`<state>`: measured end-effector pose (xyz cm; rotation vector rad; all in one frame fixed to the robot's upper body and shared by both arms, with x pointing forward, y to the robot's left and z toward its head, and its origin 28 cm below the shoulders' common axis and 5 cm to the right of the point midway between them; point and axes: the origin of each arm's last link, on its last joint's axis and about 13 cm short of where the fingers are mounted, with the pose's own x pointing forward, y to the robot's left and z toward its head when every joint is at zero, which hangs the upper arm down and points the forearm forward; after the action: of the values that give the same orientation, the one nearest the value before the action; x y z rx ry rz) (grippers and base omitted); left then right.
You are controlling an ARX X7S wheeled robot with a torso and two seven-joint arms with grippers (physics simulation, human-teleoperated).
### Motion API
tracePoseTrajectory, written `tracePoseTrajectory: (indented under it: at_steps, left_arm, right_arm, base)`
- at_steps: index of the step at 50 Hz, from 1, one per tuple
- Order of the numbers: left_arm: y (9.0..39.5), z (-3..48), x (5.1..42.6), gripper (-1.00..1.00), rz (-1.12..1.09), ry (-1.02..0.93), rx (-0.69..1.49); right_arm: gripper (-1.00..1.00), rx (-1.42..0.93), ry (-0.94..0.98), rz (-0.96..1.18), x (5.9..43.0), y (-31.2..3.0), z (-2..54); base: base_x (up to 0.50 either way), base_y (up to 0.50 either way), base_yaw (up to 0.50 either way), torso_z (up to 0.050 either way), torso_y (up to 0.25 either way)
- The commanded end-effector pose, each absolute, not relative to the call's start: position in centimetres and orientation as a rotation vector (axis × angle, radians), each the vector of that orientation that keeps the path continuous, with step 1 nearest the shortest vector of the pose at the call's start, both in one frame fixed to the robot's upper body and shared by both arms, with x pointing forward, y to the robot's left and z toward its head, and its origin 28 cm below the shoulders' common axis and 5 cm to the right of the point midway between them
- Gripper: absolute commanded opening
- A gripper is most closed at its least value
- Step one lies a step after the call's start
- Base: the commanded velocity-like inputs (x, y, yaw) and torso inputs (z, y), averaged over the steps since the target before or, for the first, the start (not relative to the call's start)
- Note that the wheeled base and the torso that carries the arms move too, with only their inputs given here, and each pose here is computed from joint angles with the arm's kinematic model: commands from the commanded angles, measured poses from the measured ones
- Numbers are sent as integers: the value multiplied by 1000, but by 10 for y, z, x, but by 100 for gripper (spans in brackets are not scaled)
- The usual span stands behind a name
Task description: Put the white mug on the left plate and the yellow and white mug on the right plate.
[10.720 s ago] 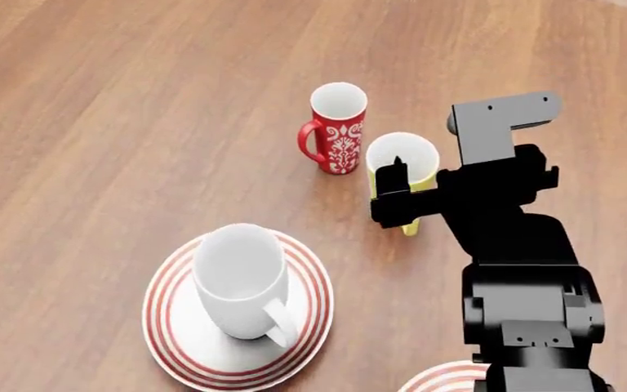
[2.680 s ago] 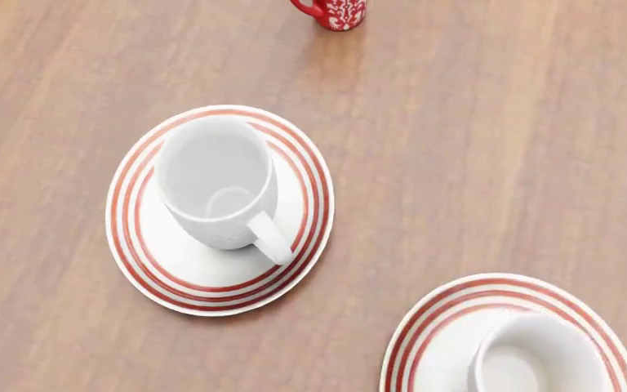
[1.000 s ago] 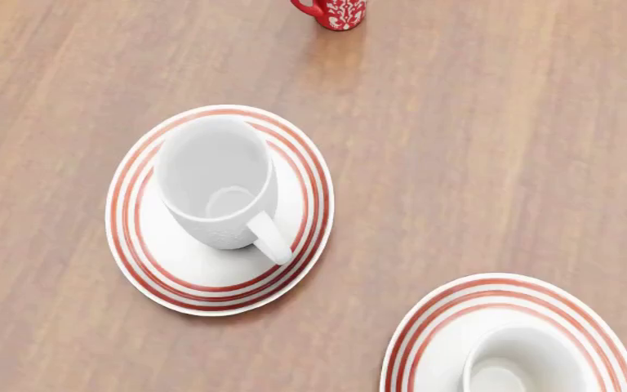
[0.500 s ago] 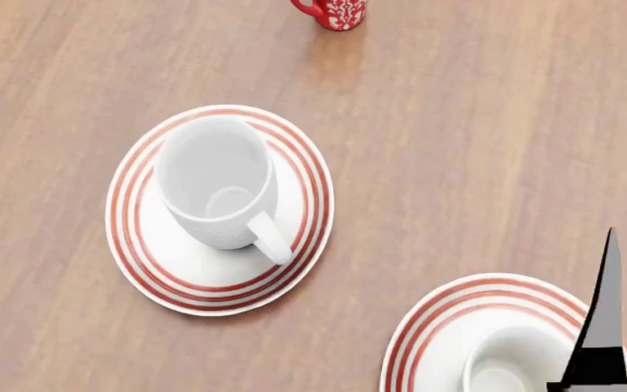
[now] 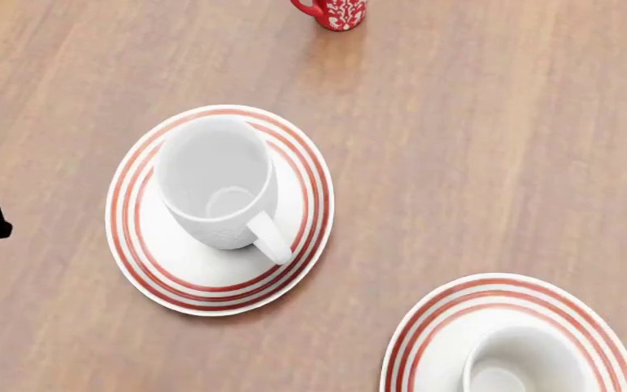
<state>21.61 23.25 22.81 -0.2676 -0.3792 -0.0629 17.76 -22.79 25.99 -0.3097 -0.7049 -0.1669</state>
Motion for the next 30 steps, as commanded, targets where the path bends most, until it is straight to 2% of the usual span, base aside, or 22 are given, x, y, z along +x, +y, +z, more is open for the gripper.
tracePoseTrajectory:
  at_steps: [1, 14, 30]
  left_arm:
    - [229, 272, 211, 100, -97, -449, -264]
    - [230, 317, 200, 100, -124, -530, -318]
    - [234, 332, 196, 100, -125, -573, -346]
  right_arm:
    - [100, -355, -792, -164, 149, -218, 307]
    - [100, -390, -888, -149, 124, -207, 355]
    - [100, -414, -957, -148, 98, -203, 381]
  base:
    - [0, 0, 0, 0, 0]
    - [0, 0, 0, 0, 0]
    - [0, 0, 0, 0, 0]
